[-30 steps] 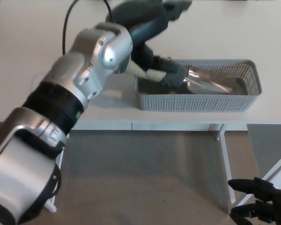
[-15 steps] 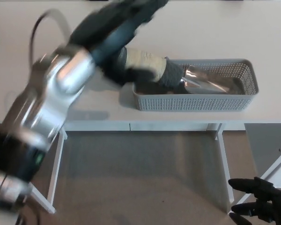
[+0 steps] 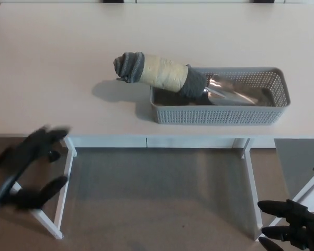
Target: The robot walks towards a desk on which a shovel is kept on the left hand side and a container is kept on the right hand side. The robot picks up the shovel using its left hand and places it in the container.
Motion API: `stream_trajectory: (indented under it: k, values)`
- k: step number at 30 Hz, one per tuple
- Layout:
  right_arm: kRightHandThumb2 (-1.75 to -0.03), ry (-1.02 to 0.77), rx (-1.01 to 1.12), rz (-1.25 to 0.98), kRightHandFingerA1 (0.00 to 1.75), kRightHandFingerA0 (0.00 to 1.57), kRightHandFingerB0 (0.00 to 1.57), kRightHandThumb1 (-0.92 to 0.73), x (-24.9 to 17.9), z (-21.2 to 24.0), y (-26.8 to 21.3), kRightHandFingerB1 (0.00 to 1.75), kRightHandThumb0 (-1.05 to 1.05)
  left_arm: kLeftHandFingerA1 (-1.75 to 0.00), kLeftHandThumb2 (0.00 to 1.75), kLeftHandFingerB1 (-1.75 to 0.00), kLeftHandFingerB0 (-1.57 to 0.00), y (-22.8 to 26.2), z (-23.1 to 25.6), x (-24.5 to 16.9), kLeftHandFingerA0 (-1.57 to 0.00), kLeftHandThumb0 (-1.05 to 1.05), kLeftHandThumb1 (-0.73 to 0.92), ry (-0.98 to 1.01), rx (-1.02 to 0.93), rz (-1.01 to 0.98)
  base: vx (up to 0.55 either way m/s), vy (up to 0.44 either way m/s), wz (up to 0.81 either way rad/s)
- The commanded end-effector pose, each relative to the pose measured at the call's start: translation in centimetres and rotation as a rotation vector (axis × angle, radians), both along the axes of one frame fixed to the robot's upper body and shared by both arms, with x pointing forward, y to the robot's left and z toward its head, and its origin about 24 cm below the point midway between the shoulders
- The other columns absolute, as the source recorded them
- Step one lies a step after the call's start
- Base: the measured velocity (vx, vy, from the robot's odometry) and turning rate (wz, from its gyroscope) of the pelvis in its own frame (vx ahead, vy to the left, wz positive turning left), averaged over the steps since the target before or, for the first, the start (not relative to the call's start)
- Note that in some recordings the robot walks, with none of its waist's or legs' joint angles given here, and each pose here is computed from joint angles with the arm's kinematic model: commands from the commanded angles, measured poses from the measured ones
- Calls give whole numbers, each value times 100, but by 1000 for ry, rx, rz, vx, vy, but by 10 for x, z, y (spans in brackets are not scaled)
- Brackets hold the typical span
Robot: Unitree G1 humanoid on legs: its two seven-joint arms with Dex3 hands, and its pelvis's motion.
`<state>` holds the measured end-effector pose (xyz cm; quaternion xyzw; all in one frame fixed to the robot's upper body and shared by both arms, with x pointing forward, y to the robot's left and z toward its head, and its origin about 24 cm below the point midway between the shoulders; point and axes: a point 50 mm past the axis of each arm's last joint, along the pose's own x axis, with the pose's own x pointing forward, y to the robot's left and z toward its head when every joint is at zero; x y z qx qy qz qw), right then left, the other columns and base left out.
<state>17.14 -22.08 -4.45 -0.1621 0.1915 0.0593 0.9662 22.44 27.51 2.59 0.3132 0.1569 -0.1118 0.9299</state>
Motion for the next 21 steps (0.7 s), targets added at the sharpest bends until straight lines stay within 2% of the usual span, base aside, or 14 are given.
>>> stream_trajectory:
  k: [1,5,6,7,8,9,10,11,12,13,14,17,18,21]
  values:
    - [-58,18,11,-284,49,52,43,-60,-38,-12,-44,40,-54,-31,60,-27,-17,67,123,-161,-21,-87,63,136,-567,-675,0,0,0]
    - [-58,25,-11,-271,51,52,43,-60,-41,-13,-44,41,-59,-42,84,-37,-15,68,66,-162,-20,-85,48,348,-670,-564,0,0,0]
    - [-58,27,-11,-270,51,52,43,-60,-43,-14,-43,41,-57,-33,60,-27,-18,66,57,-162,-26,-86,62,368,-637,-546,0,0,0]
    - [-58,22,-2,-271,51,52,43,-60,-42,-14,-43,41,-57,-43,89,-37,-10,64,41,-159,-18,-89,53,387,-592,-524,0,0,0]
    - [-58,22,-2,-273,52,53,43,-60,-44,-15,-43,41,-58,-50,90,-48,0,63,21,-159,-1,-39,23,461,-644,-425,0,0,0]
    - [-58,20,-5,-275,52,52,42,-60,-44,-14,-43,41,-59,-34,63,-24,-13,61,7,-159,-11,-83,59,467,-670,-321,0,0,0]
    - [-58,10,-4,-277,51,51,41,-61,-41,-13,-42,41,-60,-50,93,-47,0,58,-10,-156,-1,-37,32,452,-642,-158,0,0,0]
    - [-58,7,0,-282,50,49,40,-61,-39,-13,-42,40,-60,-50,94,-47,0,55,-23,-152,-1,-36,34,442,-584,-45,0,0,0]
    - [-59,0,-8,-282,49,46,37,-59,-37,-12,-41,40,-61,-29,85,-26,-7,51,-35,-144,-5,-71,51,413,-507,21,0,0,0]
    - [-59,-6,-19,-278,49,44,36,-60,-38,-12,-40,39,-61,-24,88,-22,-7,47,-45,-136,-2,-73,53,390,-439,82,0,0,0]
    - [-89,-5,-7,-284,61,42,24,-47,-39,-12,-39,49,-57,-27,89,-23,-5,42,-46,-130,-2,-71,51,384,-424,149,0,0,0]
    - [-90,-23,-34,-288,59,39,21,-49,-38,-11,-41,48,-58,-14,90,-9,-1,41,-61,-110,0,-82,55,372,-419,236,0,0,0]
    - [-60,-31,-33,-291,46,39,31,-62,-37,-11,-42,37,-63,-11,89,-8,0,41,-65,-104,0,-81,55,368,-418,260,0,0,0]
    - [-58,-37,-28,-297,44,39,32,-64,-38,-10,-42,36,-59,-13,90,-14,-1,46,-74,-100,0,-78,53,391,-379,318,0,0,0]
